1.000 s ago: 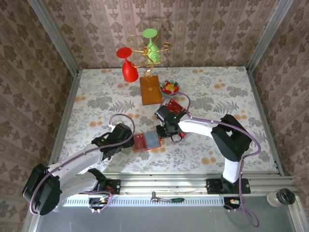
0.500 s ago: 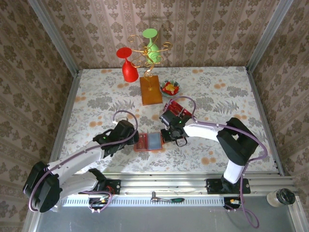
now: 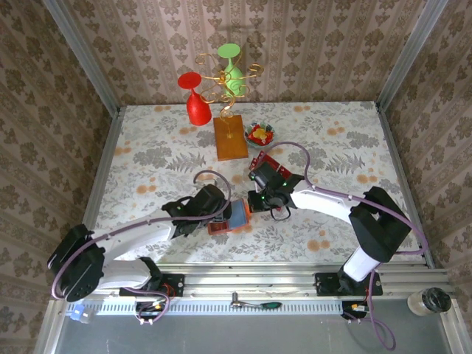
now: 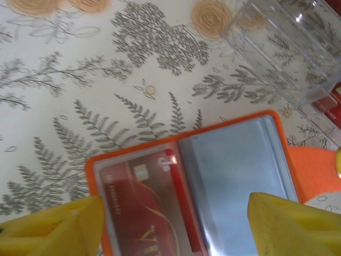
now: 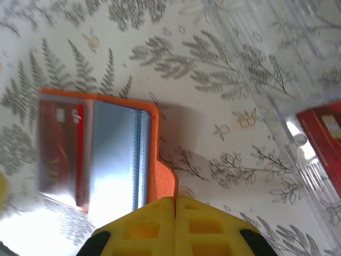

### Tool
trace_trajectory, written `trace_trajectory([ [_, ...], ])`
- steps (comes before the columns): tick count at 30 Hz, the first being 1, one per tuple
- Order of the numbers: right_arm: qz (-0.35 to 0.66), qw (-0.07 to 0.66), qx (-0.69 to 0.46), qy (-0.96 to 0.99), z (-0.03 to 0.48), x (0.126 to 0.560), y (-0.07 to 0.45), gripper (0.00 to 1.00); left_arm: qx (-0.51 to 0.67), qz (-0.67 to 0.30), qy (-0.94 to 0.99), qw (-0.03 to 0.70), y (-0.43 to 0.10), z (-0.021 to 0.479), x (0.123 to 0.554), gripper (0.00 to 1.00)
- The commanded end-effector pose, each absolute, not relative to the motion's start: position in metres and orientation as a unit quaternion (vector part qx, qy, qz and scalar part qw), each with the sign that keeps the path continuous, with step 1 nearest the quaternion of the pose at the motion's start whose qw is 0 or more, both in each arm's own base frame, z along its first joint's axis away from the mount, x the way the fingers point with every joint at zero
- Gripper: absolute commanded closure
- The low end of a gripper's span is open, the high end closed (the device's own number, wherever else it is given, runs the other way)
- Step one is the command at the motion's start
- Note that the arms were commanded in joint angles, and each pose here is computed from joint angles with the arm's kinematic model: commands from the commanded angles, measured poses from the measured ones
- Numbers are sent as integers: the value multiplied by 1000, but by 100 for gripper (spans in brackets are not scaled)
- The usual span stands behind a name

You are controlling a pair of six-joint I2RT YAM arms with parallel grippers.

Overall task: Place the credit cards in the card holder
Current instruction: Rotate the card holder at the bottom-center of the table.

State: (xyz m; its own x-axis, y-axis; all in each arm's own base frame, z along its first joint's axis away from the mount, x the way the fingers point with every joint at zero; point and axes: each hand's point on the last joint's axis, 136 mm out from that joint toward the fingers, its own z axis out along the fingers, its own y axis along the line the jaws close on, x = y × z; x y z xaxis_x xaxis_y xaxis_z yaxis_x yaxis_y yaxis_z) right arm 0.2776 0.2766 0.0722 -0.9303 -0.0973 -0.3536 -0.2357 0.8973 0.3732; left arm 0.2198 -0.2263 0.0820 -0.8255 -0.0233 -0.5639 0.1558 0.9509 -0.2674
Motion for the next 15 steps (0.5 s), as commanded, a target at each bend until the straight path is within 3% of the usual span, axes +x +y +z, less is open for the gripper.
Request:
trace_trajectory([
  [1,245,156,-73,954,79,286,287,94,22,-161,939,302,-237,86,223,28],
  [7,251,155,-66,953,80,287,285,100,21,-154,942,297,-236,76,220,28],
  [15,264,141,-51,953,65,263,275,100,22,-151,942,297,-236,75,220,28],
])
